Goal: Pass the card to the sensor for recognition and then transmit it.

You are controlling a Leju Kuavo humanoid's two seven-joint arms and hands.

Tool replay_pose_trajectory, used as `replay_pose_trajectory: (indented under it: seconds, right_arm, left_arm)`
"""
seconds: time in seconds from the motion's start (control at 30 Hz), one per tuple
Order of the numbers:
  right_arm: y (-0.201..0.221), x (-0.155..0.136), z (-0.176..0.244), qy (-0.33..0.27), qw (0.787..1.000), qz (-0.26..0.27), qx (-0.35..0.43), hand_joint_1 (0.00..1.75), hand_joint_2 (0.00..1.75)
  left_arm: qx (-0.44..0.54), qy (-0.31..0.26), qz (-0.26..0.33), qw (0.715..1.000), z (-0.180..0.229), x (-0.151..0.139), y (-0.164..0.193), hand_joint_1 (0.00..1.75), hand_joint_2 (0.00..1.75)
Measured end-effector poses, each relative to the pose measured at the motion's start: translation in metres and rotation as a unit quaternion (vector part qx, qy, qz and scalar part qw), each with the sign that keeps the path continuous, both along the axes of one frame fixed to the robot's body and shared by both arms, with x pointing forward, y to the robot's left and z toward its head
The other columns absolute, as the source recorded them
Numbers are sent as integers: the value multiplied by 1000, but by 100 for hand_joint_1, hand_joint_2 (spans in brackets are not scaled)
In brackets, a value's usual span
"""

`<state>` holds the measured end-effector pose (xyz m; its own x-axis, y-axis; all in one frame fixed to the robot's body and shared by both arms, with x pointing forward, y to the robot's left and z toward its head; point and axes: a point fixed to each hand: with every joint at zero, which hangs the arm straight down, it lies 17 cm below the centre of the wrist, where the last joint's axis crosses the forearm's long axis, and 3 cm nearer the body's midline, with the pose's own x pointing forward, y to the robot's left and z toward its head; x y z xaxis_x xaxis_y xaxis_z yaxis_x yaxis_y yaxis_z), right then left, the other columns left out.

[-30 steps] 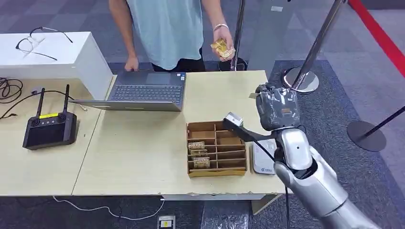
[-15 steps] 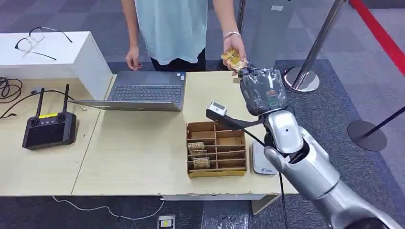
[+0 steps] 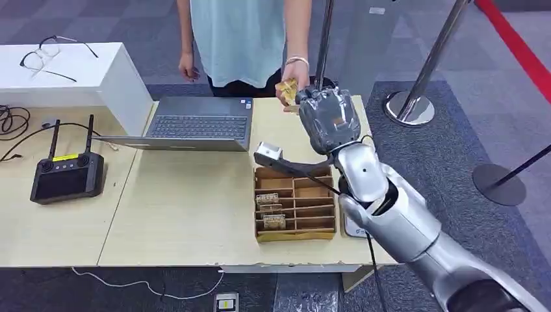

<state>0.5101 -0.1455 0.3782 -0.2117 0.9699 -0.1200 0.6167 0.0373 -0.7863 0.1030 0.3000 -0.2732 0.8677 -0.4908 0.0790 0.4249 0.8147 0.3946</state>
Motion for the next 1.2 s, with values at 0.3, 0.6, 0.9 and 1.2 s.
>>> replay_pose_trajectory:
  seconds: [0.3,0.6,0.9,1.2]
  right_arm:
    - [23,2,-17,17,1000,16,-12,175,175]
    - [32,5,-35,33,999,20,-23,175,175]
    - [35,9,-42,40,999,19,-29,175,175]
    - [35,10,-42,41,999,19,-28,175,175]
  left_arm:
    - [-1,1,2,1000,0,0,0,0,0]
    - [1,3,4,1000,0,-2,0,0,0]
    - [2,5,4,1000,0,-2,1,0,0]
    - [2,5,4,1000,0,-2,1,0,0]
